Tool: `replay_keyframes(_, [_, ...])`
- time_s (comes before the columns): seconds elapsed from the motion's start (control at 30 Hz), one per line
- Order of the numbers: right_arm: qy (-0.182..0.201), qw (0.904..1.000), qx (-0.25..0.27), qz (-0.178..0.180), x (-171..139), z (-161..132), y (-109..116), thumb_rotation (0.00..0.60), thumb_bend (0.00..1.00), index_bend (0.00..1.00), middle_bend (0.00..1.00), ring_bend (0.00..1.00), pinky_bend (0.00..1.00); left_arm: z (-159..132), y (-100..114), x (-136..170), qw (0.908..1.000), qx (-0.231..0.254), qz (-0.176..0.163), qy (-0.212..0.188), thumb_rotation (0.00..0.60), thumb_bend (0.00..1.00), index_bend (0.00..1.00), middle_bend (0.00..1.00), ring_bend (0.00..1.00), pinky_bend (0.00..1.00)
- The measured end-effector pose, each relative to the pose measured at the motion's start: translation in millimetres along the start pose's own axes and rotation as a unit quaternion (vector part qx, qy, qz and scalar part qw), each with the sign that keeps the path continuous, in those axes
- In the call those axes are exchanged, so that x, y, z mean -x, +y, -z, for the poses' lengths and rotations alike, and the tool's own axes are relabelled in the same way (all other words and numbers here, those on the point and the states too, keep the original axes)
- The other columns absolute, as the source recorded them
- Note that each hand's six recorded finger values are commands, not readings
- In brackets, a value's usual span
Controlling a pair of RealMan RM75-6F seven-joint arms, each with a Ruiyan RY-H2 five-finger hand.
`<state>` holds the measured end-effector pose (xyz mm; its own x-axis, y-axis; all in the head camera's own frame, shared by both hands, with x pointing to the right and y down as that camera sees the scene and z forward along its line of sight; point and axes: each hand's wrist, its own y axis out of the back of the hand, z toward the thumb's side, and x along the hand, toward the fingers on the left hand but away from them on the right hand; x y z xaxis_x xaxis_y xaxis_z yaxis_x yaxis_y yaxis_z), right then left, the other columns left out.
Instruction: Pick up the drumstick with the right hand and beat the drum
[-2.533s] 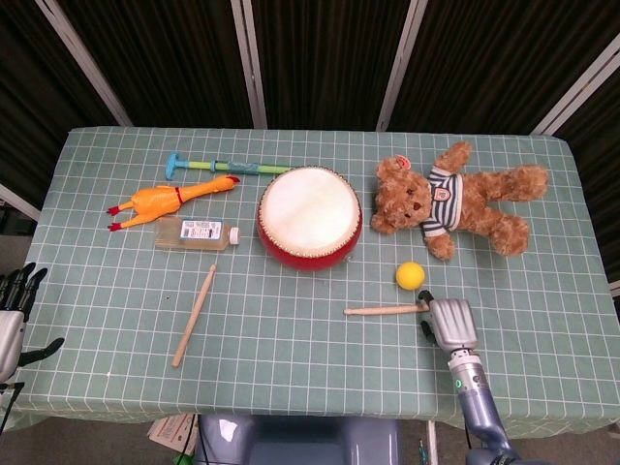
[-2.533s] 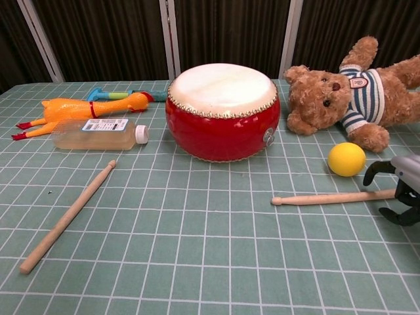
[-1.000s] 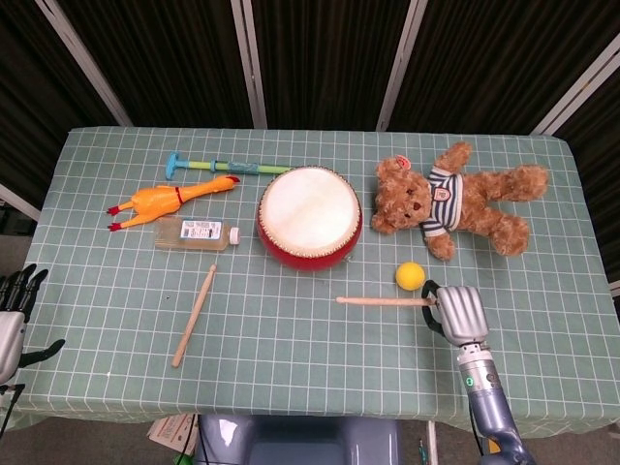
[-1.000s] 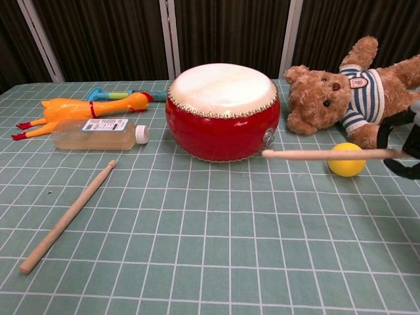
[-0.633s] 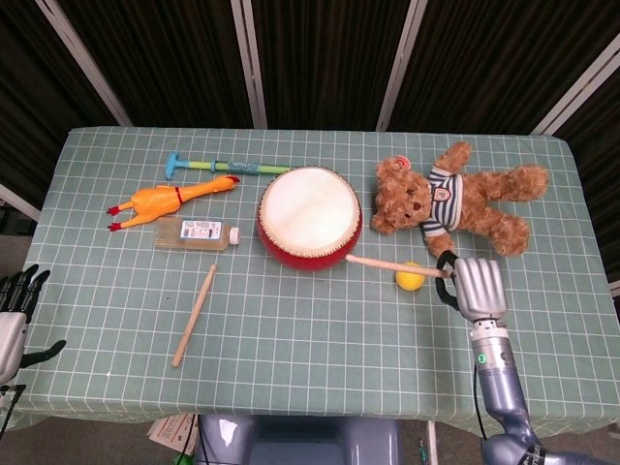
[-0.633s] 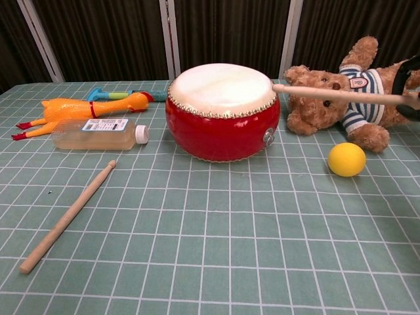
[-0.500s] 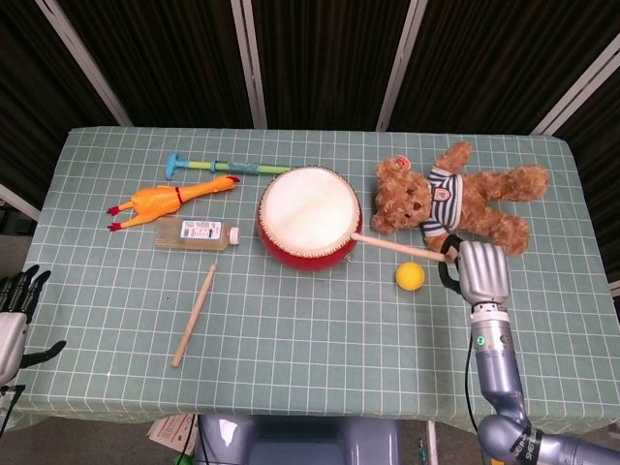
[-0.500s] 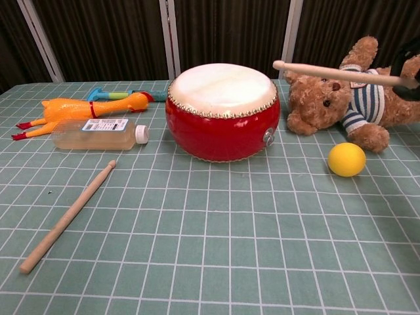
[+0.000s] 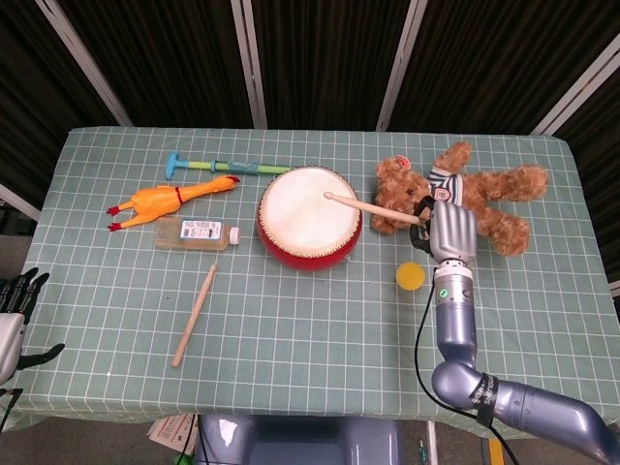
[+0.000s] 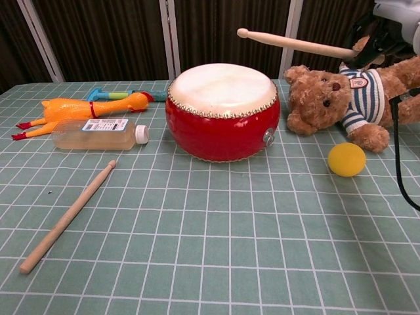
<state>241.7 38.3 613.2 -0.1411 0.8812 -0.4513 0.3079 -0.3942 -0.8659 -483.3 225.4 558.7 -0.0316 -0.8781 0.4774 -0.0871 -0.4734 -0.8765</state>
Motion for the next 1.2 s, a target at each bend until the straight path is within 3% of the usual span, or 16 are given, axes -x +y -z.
replay_keyframes(0.23, [-0.013, 0.9990, 0.040, 0.017, 8, -5, 1, 0.600, 0.55, 0.92, 1.00, 1.00, 0.94, 0, 0, 0, 1.0000, 0.002, 0.005, 0.000, 0.600, 0.01, 0.00, 0.00, 0.00, 0.03])
replay_keyframes(0.47, [-0.049, 0.9861, 0.154, 0.039, 17, -6, 11, 0.600, 0.56, 0.92, 1.00, 1.00, 0.94, -1, 0, 0, 1.0000, 0.003, 0.006, 0.001, 0.600, 0.01, 0.00, 0.00, 0.00, 0.03])
replay_keyframes(0.63, [-0.047, 0.9898, 0.127, 0.043, 20, -7, 2, 0.600, 0.56, 0.92, 1.00, 1.00, 0.94, -1, 0, 0, 1.0000, 0.005, 0.008, 0.001, 0.600, 0.01, 0.00, 0.00, 0.00, 0.03])
replay_keyframes(0.73, [-0.036, 0.9945, 0.086, 0.048, 21, -8, -9, 0.600, 0.56, 0.92, 1.00, 1.00, 0.94, -1, 0, -1, 0.9999, 0.007, 0.008, 0.002, 0.600, 0.01, 0.00, 0.00, 0.00, 0.03])
replay_keyframes(0.83, [-0.009, 0.9982, 0.002, 0.060, 21, -8, -24, 0.600, 0.56, 0.92, 1.00, 1.00, 0.94, -1, 0, -1, 0.9999, 0.009, 0.008, 0.003, 0.600, 0.01, 0.00, 0.00, 0.00, 0.03])
replay_keyframes(0.9, [0.019, 0.9943, -0.080, 0.067, 19, -7, -39, 0.600, 0.56, 0.92, 1.00, 1.00, 0.94, -1, 0, 0, 0.9999, 0.009, 0.009, 0.003, 0.600, 0.01, 0.00, 0.00, 0.00, 0.03])
replay_keyframes(0.93, [0.035, 0.9895, -0.121, 0.071, 18, -6, -46, 0.600, 0.56, 0.92, 1.00, 1.00, 0.94, 0, -1, 0, 0.9999, 0.009, 0.009, 0.003, 0.600, 0.01, 0.00, 0.00, 0.00, 0.03])
replay_keyframes(1.0, [0.072, 0.9692, -0.221, 0.082, 16, -6, -63, 0.600, 0.56, 0.92, 1.00, 1.00, 0.94, 0, -1, 0, 0.9999, 0.010, 0.010, 0.003, 0.600, 0.01, 0.00, 0.00, 0.00, 0.03])
replay_keyframes(1.07, [0.103, 0.9452, -0.296, 0.091, 12, -6, -80, 0.600, 0.56, 0.92, 1.00, 1.00, 0.94, 0, 0, 0, 0.9999, 0.012, 0.010, 0.003, 0.600, 0.01, 0.00, 0.00, 0.00, 0.03])
replay_keyframes(1.1, [0.110, 0.9383, -0.314, 0.095, 11, -6, -84, 0.600, 0.56, 0.93, 1.00, 1.00, 0.94, 0, 0, 0, 0.9999, 0.012, 0.009, 0.003, 0.600, 0.01, 0.00, 0.00, 0.00, 0.03])
replay_keyframes(1.13, [0.113, 0.9348, -0.322, 0.097, 11, -6, -86, 0.600, 0.56, 0.93, 1.00, 1.00, 0.94, 0, 0, 0, 0.9999, 0.012, 0.009, 0.003, 0.600, 0.01, 0.00, 0.00, 0.00, 0.03])
replay_keyframes(1.2, [0.112, 0.9387, -0.311, 0.099, 11, -10, -87, 0.600, 0.56, 0.93, 1.00, 1.00, 0.94, 0, 0, 1, 0.9999, 0.012, 0.010, 0.004, 0.600, 0.01, 0.00, 0.00, 0.00, 0.03])
